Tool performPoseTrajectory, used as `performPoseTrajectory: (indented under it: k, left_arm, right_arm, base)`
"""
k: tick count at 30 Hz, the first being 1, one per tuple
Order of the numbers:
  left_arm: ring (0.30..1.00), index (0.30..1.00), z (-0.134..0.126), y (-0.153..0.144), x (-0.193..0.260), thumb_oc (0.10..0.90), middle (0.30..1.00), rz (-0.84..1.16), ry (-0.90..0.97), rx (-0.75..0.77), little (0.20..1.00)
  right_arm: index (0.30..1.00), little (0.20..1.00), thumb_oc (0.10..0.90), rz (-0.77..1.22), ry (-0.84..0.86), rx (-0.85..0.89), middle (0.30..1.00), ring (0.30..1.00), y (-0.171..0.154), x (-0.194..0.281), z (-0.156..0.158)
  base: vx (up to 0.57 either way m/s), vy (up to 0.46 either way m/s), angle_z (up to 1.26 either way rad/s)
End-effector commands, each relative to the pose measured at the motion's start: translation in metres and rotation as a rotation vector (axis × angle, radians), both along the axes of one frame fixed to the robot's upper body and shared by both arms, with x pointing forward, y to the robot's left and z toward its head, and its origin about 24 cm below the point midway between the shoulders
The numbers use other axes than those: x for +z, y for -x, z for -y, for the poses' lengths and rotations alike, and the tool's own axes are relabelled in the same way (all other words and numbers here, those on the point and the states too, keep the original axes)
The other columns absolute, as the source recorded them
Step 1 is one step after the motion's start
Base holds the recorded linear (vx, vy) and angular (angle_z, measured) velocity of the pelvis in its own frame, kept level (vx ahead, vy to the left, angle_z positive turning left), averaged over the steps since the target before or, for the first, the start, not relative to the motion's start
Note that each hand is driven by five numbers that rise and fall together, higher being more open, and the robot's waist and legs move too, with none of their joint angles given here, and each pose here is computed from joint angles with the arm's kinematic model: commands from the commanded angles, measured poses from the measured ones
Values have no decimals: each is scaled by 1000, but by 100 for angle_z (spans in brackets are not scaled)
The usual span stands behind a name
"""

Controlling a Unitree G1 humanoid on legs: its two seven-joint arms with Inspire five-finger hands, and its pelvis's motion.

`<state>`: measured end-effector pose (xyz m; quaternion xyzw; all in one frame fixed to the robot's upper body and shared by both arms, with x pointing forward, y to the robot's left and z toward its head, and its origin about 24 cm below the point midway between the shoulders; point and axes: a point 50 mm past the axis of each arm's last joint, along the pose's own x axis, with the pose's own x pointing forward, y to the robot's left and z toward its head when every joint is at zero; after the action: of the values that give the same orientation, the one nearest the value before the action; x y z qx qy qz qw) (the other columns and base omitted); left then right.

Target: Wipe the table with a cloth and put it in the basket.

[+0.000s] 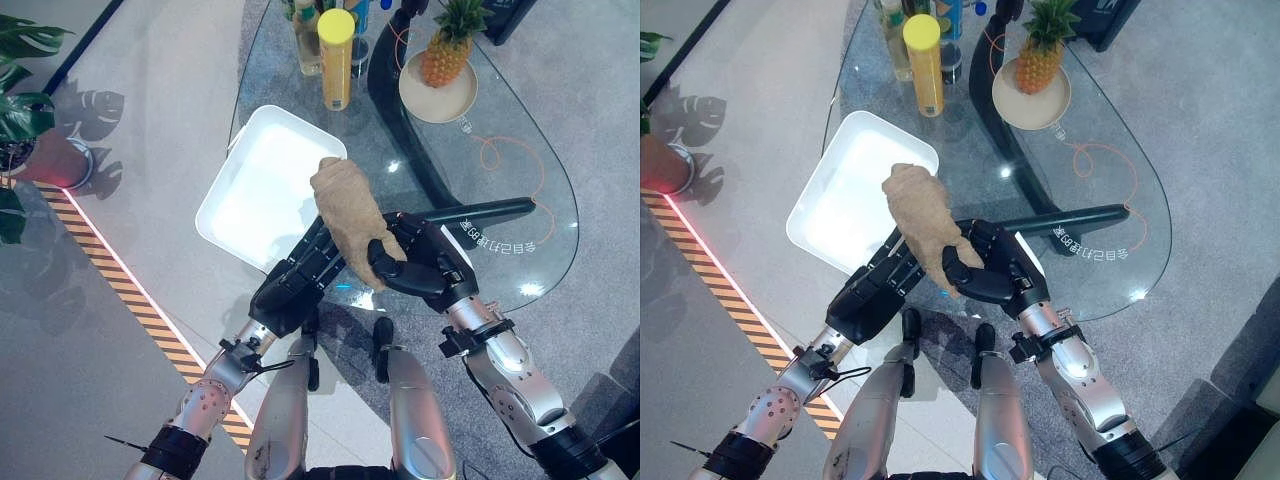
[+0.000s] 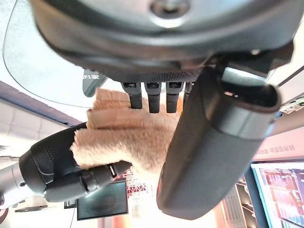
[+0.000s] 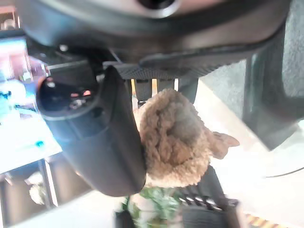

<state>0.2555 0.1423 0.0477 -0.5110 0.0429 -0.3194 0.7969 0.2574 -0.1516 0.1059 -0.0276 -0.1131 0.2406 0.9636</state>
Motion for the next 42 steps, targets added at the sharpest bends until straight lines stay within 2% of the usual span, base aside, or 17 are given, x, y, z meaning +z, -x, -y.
performPoseTrajectory:
  k: [1,14,27,34,35,36,37,38,42]
  left_arm:
    - [900,900,7,6,41,800,900,205,118,-66,900]
    - [900,900,16,5,48,800,900,223,123,-79,900]
    - [900,900,20,4,51,800,900,231,194,-95,900]
    - [900,900,20,3,52,800,900,237,310,-89,900]
    - [721,721,21,3,53,591,721,236,326,-80,691]
    - [592,592,20,2,53,440,592,231,345,-68,540]
    - [366,366,20,2,53,177,366,227,365,-58,277]
    - [300,300,19,2,52,100,300,223,386,-54,200]
    - [300,300,19,1,52,100,300,223,411,-41,200]
  right_arm:
    - [300,200,100,279,-22,167,300,300,15,56,-33]
    - [300,200,100,274,232,143,300,300,11,40,-52]
    - [300,200,100,232,330,207,300,300,8,34,-58]
    - [300,200,100,237,341,232,300,300,5,35,-62]
    - [300,200,100,236,339,228,300,300,5,34,-62]
    - [300,200,100,236,338,225,300,300,5,34,-62]
    - [300,200,100,236,338,221,300,300,5,33,-63]
    - [300,200,100,235,337,217,300,300,5,34,-63]
    - [300,200,100,237,330,207,300,300,4,34,-62]
  base:
    - [0,0,0]
    - [0,0,0]
    - [0,0,0]
    - [0,0,0]
    - [0,0,0]
    - [0,0,0]
    - [0,0,0]
    - [0,0,0]
    - [-6,-2,3]
